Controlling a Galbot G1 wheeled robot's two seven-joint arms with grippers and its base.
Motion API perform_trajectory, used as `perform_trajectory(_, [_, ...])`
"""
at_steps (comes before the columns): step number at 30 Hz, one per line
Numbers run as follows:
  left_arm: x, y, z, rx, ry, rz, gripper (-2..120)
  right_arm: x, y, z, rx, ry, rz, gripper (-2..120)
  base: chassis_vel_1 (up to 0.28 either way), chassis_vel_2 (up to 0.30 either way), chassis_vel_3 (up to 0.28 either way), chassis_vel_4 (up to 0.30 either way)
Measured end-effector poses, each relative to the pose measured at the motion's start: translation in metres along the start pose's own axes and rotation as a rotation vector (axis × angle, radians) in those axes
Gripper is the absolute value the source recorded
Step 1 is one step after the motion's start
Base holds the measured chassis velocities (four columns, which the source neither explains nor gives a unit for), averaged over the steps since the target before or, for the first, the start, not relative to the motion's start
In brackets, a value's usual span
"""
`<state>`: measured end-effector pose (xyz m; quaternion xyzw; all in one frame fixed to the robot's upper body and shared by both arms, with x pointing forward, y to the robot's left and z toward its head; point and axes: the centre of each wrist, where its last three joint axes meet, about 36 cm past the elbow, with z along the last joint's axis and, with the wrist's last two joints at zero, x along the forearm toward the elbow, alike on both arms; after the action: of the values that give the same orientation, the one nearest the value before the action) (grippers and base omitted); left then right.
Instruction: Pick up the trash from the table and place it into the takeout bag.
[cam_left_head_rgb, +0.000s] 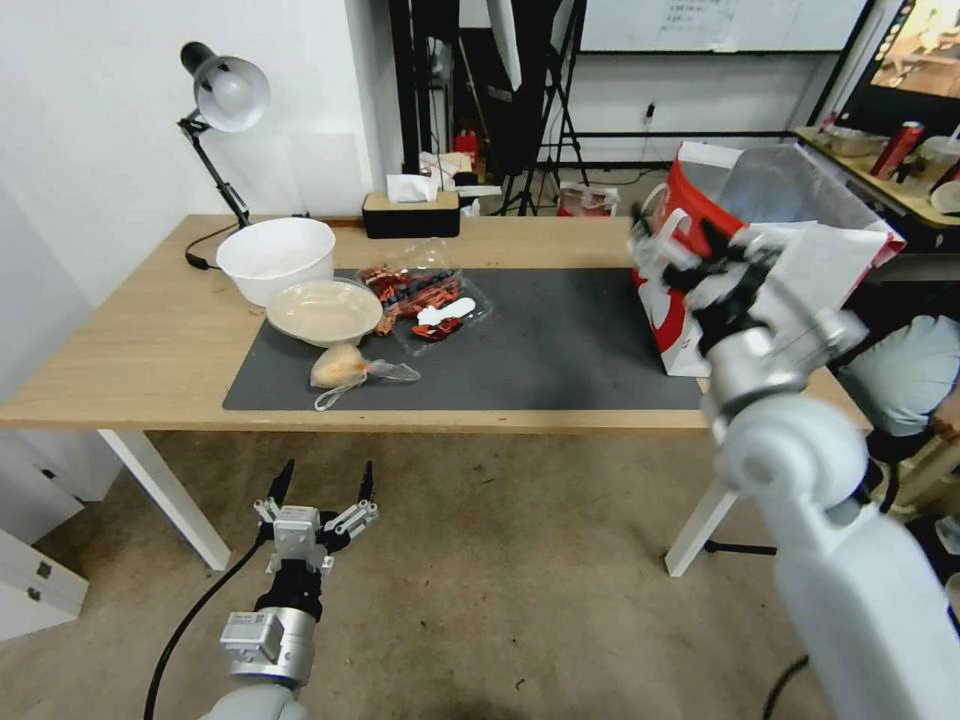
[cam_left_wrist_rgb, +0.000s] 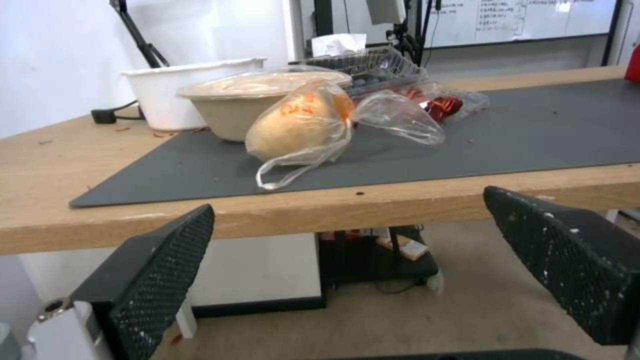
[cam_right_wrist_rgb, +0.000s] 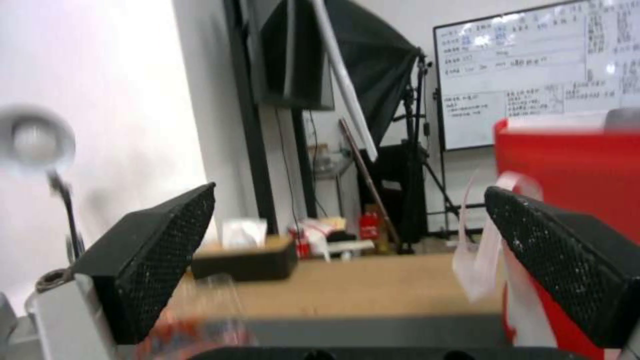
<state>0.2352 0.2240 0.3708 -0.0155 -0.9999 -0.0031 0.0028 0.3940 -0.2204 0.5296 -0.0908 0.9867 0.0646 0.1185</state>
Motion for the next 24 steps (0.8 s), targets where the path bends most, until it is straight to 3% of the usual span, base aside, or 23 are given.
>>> perform_trajectory(1, [0.000,0.001,0.000,0.000,-0.003,-0.003,100,0.024,0.012,0.022,0.059,0.023,0.012,100,0.000,0.000,0.000,0.000])
perform_trajectory(5, [0.000,0.002,0.000,0.000,-0.007,-0.008,100,0.051,0.018,0.043,0.090,0.046,0.045,100,0.000,0.000,0.000,0.000])
perform_trajectory(18, [-0.001,0.002,0.001,0.006,-0.017,-0.010,100,0.139,0.011,0.103,0.079,0.134,0.163,100,0.000,0.000,0.000,0.000])
perform_trajectory(24, [-0.002,0.001,0.001,0.009,-0.018,-0.007,100,0.156,0.012,0.119,0.072,0.168,0.184,100,0.000,0.000,0.000,0.000])
